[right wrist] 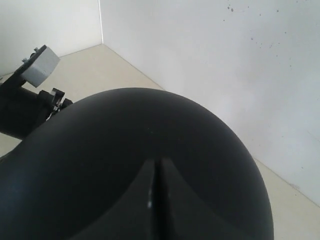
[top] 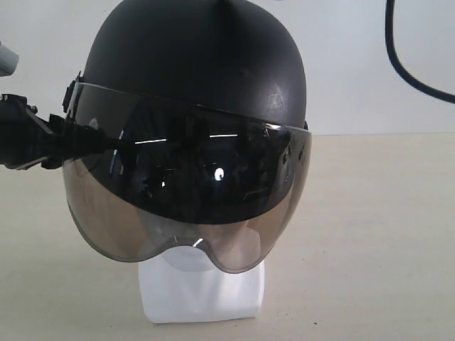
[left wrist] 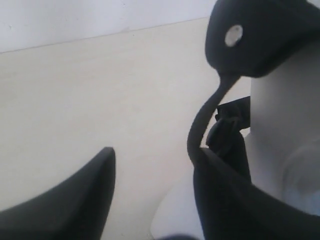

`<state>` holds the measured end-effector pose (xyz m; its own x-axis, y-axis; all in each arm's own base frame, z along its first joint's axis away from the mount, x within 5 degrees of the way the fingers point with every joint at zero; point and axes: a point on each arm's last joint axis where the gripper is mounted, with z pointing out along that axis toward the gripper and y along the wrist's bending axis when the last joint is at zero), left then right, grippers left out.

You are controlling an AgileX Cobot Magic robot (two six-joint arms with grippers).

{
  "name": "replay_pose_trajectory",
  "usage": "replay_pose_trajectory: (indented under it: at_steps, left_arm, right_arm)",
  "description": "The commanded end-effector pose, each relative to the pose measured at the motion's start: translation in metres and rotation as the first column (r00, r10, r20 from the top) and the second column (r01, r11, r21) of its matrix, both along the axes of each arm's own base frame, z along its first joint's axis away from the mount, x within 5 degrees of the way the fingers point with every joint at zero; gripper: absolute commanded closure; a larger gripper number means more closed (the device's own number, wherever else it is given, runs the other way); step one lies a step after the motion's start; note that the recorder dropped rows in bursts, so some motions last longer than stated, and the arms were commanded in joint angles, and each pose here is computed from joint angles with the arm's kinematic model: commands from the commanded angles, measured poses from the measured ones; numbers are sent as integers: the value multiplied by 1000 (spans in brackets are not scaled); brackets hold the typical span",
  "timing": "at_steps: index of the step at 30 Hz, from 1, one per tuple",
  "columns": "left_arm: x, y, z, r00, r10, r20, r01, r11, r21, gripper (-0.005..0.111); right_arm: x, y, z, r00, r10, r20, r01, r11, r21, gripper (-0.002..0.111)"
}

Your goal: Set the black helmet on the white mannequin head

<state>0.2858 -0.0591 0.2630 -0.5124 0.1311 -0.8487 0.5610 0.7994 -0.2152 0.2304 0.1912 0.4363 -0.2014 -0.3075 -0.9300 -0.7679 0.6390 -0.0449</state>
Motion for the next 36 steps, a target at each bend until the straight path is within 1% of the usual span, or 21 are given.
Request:
replay_pose_trajectory:
  at_steps: [1, 6, 8, 9, 11, 14, 15, 17, 20, 22, 26, 29, 30, 31, 34, 36]
  left_arm:
    - [-6, 9, 2, 1000, 21, -14, -21, 999, -39, 60]
    - [-12, 14, 3, 1000, 25, -16, -26, 998, -48, 60]
    - [-11, 16, 3, 999, 48, -10, -48, 998, -36, 63]
    - [-10, 17, 2, 998, 61, -8, -61, 998, -30, 68]
    - [-9, 20, 4, 996, 94, 6, -94, 995, -12, 80]
    - [-11, 24, 16, 987, 148, 60, -148, 989, 4, 99]
    - [-12, 27, 27, 983, 157, 97, -157, 988, 0, 102]
    - [-15, 28, 50, 972, 155, 174, -156, 988, -13, 102]
    - [-25, 23, 96, 944, 99, 316, -94, 995, -31, 102]
    - [-30, 18, 127, 917, 37, 398, -24, 999, -39, 102]
    - [-36, 7, 170, 862, -107, 495, 139, 990, -28, 102]
    - [-34, -1, 187, 825, -229, 517, 279, 960, -21, 102]
    - [-32, -4, 190, 810, -279, 516, 337, 941, -20, 102]
    - [-29, -5, 192, 803, -301, 514, 364, 931, -24, 102]
    - [-20, -7, 195, 809, -329, 487, 404, 913, -55, 102]
    - [-17, -8, 198, 796, -358, 489, 435, 899, -50, 102]
  right_arm:
    - [0, 2, -10, 999, 23, -40, -25, 998, -60, 109]
    - [0, 2, -10, 999, 23, -40, -25, 998, -60, 109]
    - [0, 2, -10, 999, 23, -40, -25, 998, -60, 109]
    - [0, 2, -10, 999, 23, -41, -26, 998, -61, 109]
    - [0, 2, -10, 999, 25, -45, -28, 998, -63, 109]
    - [-1, 2, -11, 998, 30, -55, -34, 997, -72, 109]
    - [-1, 1, -11, 998, 31, -57, -35, 997, -76, 109]
    - [-1, 1, -12, 998, 32, -59, -37, 996, -81, 109]
    - [-1, 1, -11, 998, 30, -53, -35, 996, -82, 109]
    - [-2, 0, -9, 999, 26, -39, -29, 997, -75, 109]
    - [-3, -1, -8, 999, 27, -38, -30, 997, -70, 109]
    - [-3, -1, -7, 999, 27, -37, -29, 997, -69, 109]
    - [-4, -2, -6, 999, 24, -27, -25, 998, -61, 109]
    - [-4, -3, -3, 1000, 19, -11, -19, 999, -49, 109]
    - [-10, -7, 8, 999, 11, 30, -10, 1000, -27, 109]
    - [-16, -13, 16, 998, 6, 62, -5, 1000, -14, 109]
